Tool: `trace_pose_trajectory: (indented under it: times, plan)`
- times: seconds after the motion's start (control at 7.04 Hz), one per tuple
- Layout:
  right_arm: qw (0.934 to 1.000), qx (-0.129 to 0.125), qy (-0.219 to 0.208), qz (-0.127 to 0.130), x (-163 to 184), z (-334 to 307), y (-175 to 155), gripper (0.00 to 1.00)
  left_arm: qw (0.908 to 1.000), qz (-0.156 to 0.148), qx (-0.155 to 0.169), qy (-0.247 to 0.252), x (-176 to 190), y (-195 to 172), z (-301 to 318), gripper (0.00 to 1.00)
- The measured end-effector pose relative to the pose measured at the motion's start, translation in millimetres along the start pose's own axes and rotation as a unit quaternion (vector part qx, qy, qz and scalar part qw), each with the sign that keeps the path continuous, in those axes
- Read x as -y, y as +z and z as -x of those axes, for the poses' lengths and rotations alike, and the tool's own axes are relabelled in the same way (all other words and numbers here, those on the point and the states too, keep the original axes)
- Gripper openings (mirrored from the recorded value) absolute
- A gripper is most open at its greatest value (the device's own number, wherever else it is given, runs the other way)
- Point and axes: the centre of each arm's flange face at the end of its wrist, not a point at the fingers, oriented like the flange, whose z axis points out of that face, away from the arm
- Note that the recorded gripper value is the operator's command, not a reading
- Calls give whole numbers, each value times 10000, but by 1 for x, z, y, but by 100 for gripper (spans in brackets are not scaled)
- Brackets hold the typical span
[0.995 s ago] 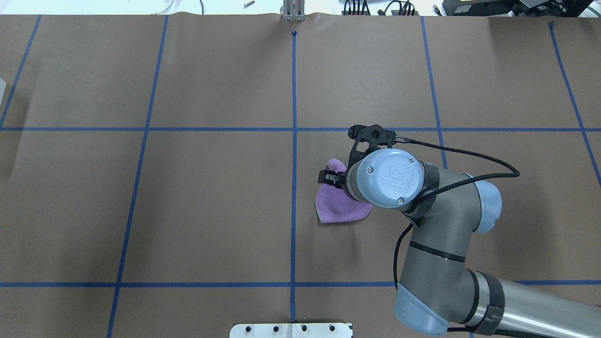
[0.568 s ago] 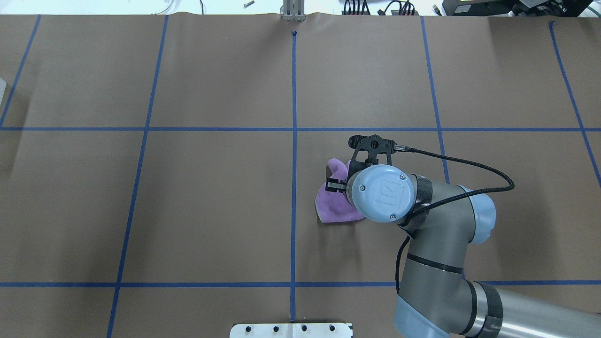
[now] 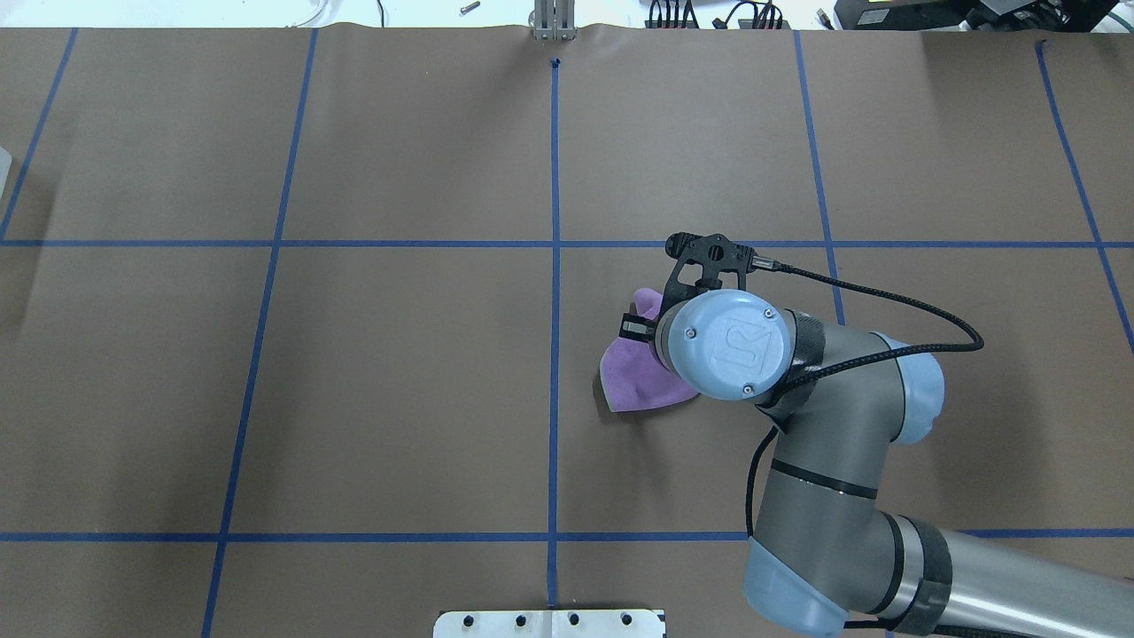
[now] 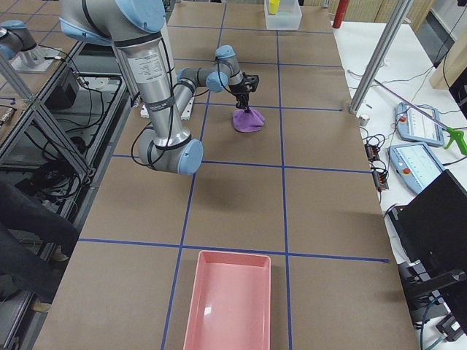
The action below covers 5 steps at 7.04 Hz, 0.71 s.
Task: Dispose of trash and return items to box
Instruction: 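Lift the purple cloth and carry it toward the pink bin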
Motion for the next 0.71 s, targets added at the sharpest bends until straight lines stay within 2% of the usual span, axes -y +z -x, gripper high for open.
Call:
trace_pose_trajectory:
  times: [0.28,0.57,0.71]
  plan:
    - [9998,-17,-130,140,59,-23,-10,0,10000,44,13,-37,-2,3,4,99]
    - [9977,-18,-458,490,138,-74,-22,0,9992,275,49,-285,-15,28,32,99]
    - [9956,18,-624,700,179,-113,-31,0,9991,286,59,-292,-17,33,37,99]
